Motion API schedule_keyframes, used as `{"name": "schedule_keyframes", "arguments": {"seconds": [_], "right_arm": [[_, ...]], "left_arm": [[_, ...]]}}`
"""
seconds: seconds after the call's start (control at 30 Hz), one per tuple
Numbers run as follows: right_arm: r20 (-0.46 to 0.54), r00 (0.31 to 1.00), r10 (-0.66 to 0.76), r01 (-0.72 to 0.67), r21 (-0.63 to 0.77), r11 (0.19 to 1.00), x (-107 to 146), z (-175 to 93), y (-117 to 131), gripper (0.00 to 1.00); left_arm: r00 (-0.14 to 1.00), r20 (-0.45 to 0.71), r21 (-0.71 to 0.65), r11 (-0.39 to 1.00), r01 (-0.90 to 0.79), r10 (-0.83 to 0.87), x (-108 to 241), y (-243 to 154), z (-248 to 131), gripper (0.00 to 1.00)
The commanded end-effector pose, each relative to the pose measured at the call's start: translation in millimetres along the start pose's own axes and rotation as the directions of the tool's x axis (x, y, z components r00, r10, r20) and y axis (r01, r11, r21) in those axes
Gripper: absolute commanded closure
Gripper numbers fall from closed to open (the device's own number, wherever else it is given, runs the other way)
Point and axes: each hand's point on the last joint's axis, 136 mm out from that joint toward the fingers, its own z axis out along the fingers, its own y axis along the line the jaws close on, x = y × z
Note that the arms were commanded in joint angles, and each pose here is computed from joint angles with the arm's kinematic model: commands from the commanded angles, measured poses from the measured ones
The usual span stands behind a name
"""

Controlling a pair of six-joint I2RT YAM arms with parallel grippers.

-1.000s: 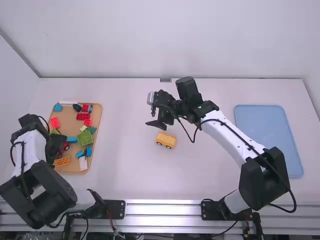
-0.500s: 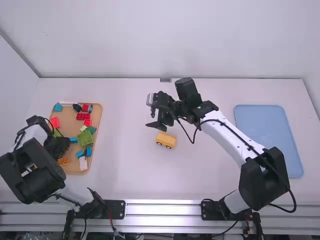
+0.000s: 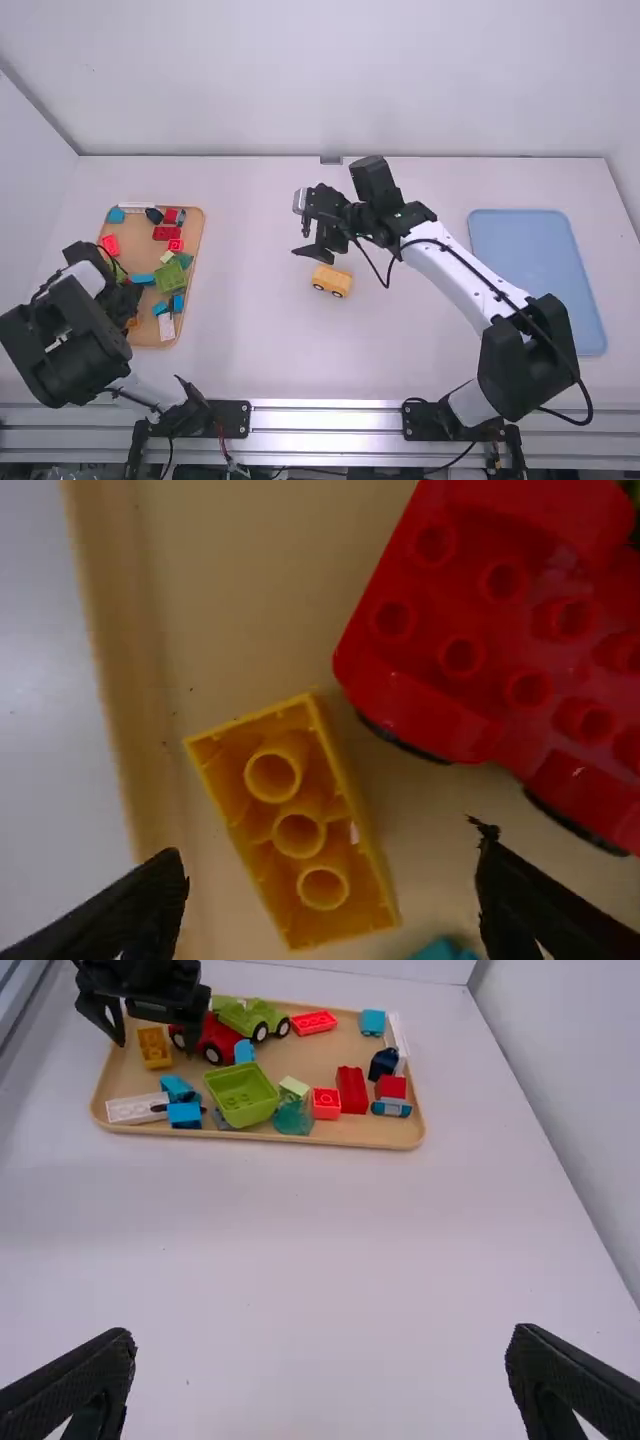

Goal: Assemble lego blocks to make yellow taxi

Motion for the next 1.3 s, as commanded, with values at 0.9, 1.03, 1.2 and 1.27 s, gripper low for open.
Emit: {"name": "schedule_keyframes", "arguments": {"seconds": [0.9, 1.03, 1.2, 1.27], "right_arm": [[-0.013, 1.000, -0.006, 0.006, 0.019, 1.000, -2.5, 1.2, -5.0, 0.02], [-0.013, 1.000, -0.003, 0.004, 0.021, 1.000, -1.8, 0.4, -5.9, 0.01], [-0.018, 1.000, 0.005, -0.004, 0.022, 1.000, 0.5, -0.9, -6.7, 0.01], [-0.019, 1.000, 0.005, -0.004, 0.021, 1.000, 0.6, -0.8, -6.4, 0.02]], "left_arm": [[0.978, 0.032, -0.017, 0.979, 0.205, -0.205, 13.8, 13.6, 20.2, 0.49], [0.976, 0.036, -0.005, 0.976, 0.216, -0.216, 12.0, 11.2, 20.2, 0.55], [0.976, 0.042, 0.002, 0.977, 0.214, -0.214, 8.2, 11.3, 20.5, 0.61], [0.976, 0.043, 0.001, 0.977, 0.214, -0.213, 8.2, 11.5, 20.5, 0.67]]}}
